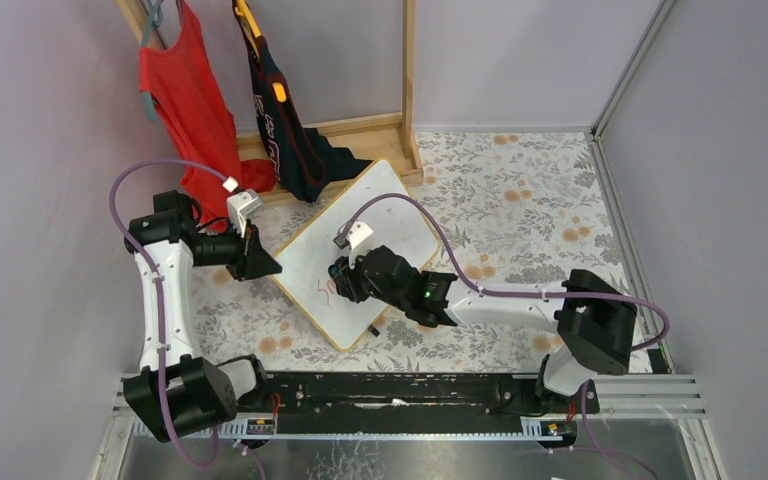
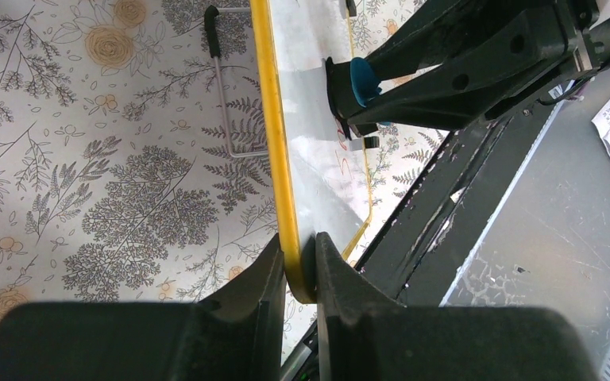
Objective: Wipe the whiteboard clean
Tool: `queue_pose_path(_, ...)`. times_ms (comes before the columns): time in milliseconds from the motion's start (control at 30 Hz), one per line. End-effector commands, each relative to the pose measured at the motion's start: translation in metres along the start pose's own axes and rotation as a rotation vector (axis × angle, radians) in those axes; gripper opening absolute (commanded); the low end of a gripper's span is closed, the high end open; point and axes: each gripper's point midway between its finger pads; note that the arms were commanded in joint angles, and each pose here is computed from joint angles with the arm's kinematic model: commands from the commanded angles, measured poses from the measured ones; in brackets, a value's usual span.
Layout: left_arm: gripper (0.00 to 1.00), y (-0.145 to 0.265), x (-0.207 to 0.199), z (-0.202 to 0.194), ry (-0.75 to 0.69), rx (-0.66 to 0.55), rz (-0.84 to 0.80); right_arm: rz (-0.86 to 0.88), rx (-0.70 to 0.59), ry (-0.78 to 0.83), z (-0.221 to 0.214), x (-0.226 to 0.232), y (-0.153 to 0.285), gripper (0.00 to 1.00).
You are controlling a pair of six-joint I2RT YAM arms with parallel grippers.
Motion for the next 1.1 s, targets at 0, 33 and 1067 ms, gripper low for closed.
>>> queue_pose_path(0, 0.00, -0.005, -0.009, -0.013, -0.034, 0.050, -0.037, 0.087, -0.035, -0.030, 0.011, 0.033, -0.006, 0.00)
queue_pose_path(33, 0.00, -0.005, -0.009, -0.013, -0.033, 0.050, -0.037, 0.059, -0.039, -0.021, 0.011, 0.026, -0.005, 0.00)
queue_pose_path(1067, 0.00, -0.006, -0.010, -0.013, -0.040, 0.050, -0.041, -0.018, -0.052, -0.023, 0.020, 0.000, 0.002, 0.00)
Point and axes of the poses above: each gripper's point midway between its finger pads, its own y axis back along the fingers, its own x axis along the line the jaws close on, z = x × y, and after that the axes turned 9 degrees about -y, right-handed
